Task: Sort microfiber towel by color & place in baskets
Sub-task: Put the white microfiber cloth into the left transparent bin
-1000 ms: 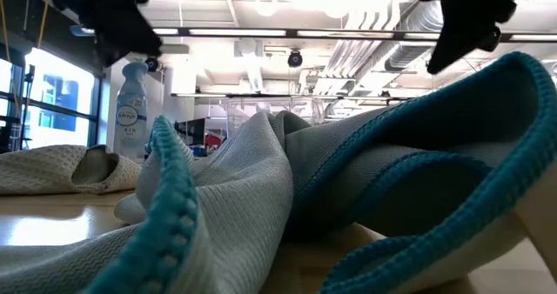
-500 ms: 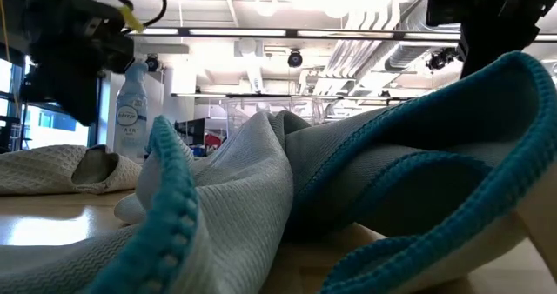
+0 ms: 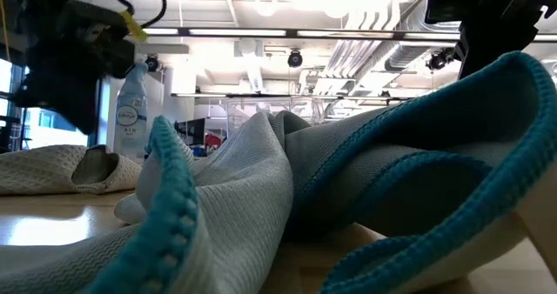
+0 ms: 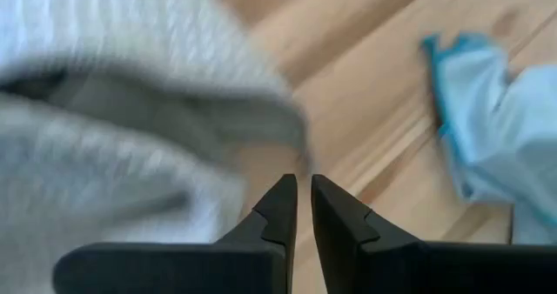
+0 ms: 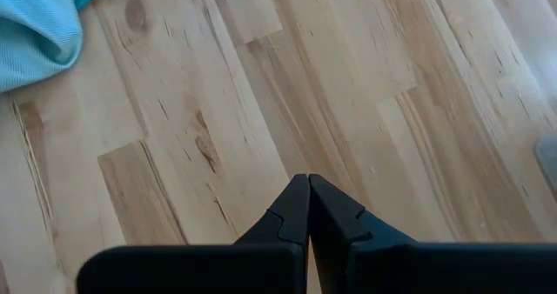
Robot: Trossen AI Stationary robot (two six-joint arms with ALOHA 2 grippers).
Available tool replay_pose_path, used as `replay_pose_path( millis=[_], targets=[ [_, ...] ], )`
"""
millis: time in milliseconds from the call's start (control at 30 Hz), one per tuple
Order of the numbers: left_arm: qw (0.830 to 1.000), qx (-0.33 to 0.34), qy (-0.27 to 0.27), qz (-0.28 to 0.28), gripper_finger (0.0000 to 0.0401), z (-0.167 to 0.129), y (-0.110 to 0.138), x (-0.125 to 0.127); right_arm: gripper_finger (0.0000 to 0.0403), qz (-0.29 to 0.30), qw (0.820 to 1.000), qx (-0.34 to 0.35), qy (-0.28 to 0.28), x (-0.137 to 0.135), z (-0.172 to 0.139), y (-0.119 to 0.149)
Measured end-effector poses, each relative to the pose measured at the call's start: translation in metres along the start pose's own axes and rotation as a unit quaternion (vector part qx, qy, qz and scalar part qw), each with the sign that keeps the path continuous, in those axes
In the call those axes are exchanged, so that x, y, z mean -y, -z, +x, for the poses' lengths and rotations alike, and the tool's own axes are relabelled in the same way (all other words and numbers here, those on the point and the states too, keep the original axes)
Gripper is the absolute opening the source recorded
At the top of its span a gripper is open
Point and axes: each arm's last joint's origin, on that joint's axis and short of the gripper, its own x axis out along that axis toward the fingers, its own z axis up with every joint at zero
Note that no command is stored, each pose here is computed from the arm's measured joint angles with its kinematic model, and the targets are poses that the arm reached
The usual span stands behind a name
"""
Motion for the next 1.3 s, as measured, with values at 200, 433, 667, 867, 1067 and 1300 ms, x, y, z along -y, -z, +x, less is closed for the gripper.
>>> replay_pose_path(
  millis=[200, 433, 667, 867, 1067, 1300],
  targets=[
    [0.993, 0.098, 0.062, 0.030, 0.0040, 0.000, -0.017, 0.015, 0.0000, 0.016, 1.000, 0.000, 0.000, 0.000, 0.000, 0.000],
    [0.985, 0.145, 0.060, 0.070, 0.0102, 0.000, -0.032, 0.014, 0.0000, 0.025, 1.000, 0.002, 0.002, 0.000, 0.000, 0.000],
    [0.988, 0.113, -0.018, 0.105, 0.0108, 0.001, -0.035, -0.003, 0.0000, 0.037, 0.999, 0.011, 0.001, -0.001, 0.000, -0.002],
    [0.986, 0.037, -0.157, 0.053, 0.0096, -0.019, -0.031, -0.020, 0.0000, 0.042, 0.999, 0.021, -0.004, -0.002, 0.000, -0.003],
    [0.986, -0.001, -0.165, 0.034, 0.0090, -0.037, -0.027, -0.013, 0.0000, 0.048, 0.998, 0.048, 0.004, -0.003, 0.000, -0.006],
    [0.986, -0.058, -0.144, 0.067, 0.0090, -0.032, -0.008, -0.008, 0.0000, 0.055, 0.997, 0.051, 0.001, -0.003, 0.000, -0.007]
  ],
)
